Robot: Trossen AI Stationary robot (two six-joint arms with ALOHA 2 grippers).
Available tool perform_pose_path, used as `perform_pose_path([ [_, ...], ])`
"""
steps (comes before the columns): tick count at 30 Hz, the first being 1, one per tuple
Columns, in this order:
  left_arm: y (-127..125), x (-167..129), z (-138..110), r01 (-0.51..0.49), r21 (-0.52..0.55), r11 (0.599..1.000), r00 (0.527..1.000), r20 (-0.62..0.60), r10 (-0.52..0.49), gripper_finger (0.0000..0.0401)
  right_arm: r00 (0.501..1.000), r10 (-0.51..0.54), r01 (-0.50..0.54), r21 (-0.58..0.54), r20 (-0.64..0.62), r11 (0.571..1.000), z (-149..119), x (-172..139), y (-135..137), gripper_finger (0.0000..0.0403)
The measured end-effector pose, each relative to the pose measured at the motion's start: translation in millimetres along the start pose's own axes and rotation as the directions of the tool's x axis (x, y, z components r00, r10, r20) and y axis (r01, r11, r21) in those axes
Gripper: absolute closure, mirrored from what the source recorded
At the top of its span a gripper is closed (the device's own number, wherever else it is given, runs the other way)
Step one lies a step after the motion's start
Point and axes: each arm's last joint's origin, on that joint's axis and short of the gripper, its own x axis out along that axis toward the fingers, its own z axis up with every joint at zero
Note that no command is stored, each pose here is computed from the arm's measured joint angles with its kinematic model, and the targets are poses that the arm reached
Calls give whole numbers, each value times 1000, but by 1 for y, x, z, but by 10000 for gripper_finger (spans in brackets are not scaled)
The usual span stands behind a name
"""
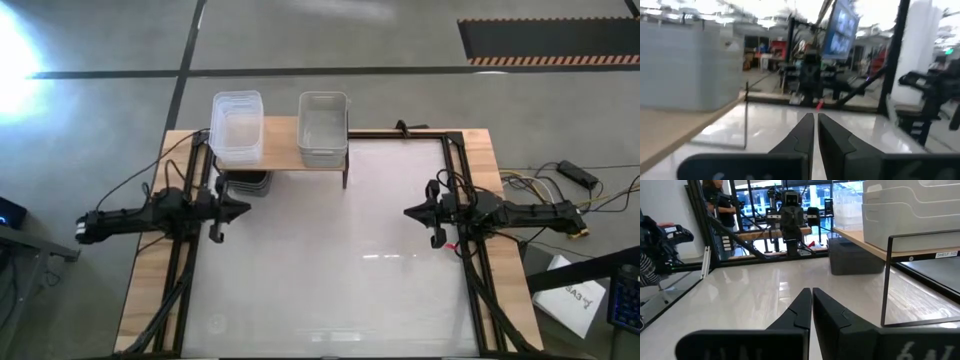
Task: Stack baskets on shelf by color
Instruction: Return to Home Position
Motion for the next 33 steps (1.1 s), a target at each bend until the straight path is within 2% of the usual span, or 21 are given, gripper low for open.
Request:
perform_pose_path([
  [6,-5,0,4,49,-2,999,998,43,-49,393,1000,-1,1,0,4,1000,1,0,0,394],
  [24,-4,3,0,45,-4,999,999,-7,-45,393,1000,-1,1,0,14,1000,4,0,0,394],
  [29,-4,4,-2,45,101,994,999,-23,-43,393,1000,0,0,1,16,1000,4,-1,0,394],
  [33,-4,4,-3,45,99,994,999,-33,-42,393,1000,0,0,0,17,1000,4,-1,0,394],
])
